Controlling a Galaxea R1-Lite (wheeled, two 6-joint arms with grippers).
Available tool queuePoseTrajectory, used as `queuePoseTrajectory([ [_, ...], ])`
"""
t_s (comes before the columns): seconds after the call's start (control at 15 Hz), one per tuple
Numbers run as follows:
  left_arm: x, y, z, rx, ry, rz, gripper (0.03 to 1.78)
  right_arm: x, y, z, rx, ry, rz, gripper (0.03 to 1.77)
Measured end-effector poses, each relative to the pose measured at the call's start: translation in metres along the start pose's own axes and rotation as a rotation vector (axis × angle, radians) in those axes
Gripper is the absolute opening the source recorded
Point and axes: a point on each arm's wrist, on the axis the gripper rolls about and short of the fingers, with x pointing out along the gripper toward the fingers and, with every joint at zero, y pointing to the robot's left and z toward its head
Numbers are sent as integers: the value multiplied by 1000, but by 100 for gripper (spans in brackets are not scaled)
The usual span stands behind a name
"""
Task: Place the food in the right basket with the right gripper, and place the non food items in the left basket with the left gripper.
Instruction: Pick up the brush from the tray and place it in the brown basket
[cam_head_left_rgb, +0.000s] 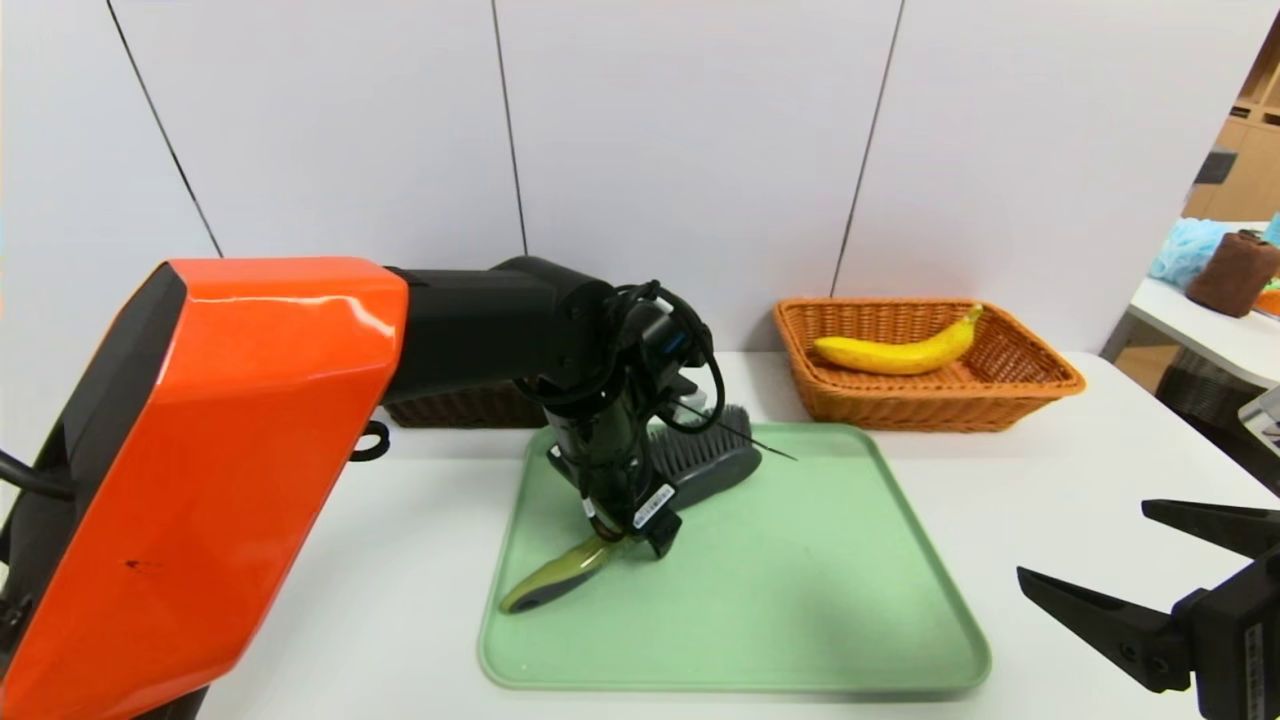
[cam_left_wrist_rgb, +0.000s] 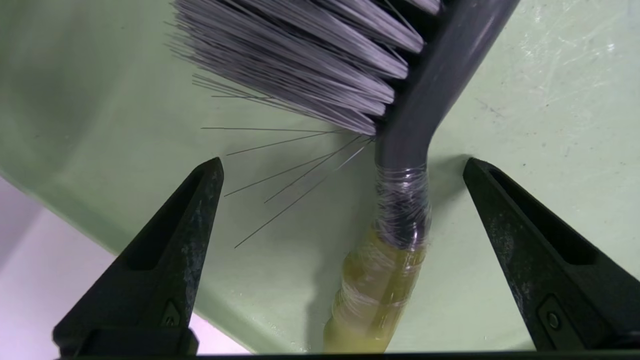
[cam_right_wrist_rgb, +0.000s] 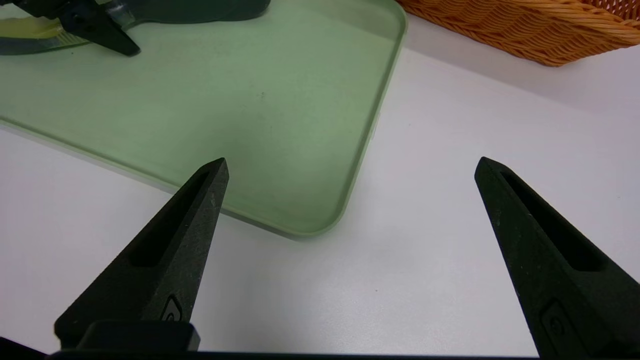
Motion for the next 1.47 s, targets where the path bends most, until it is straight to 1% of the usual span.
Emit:
queuePoseTrajectory([
  [0.4, 8, 2, 0, -5, 20, 0, 169, -1, 0, 0, 2, -2, 0, 170],
  [0.47, 9, 2, -1, -5, 25, -1, 160, -1, 0, 0, 1, -2, 0, 170],
  [0.53, 10, 2, -1, -8, 27, -1, 143, -1, 0, 0, 1, -2, 0, 170],
  [0.73, 12, 2, -2, -6, 38, 0, 105, -1, 0, 0, 2, -4, 0, 170],
  [0.93, 12, 2, -2, -7, 43, 0, 80, -1, 0, 0, 1, -4, 0, 170],
  [1.0, 11, 2, -2, -8, 42, 0, 66, -1, 0, 0, 1, -4, 1, 170],
  [1.07, 11, 2, -2, -9, 41, -2, 35, -1, 0, 0, 0, -5, 1, 170],
  [1.13, 10, 2, -2, -10, 40, -1, 31, -1, 0, 0, -1, -5, 0, 170],
  [1.47, 1, 0, -2, 0, 21, -2, 31, -1, -1, 0, -3, -5, 0, 170],
])
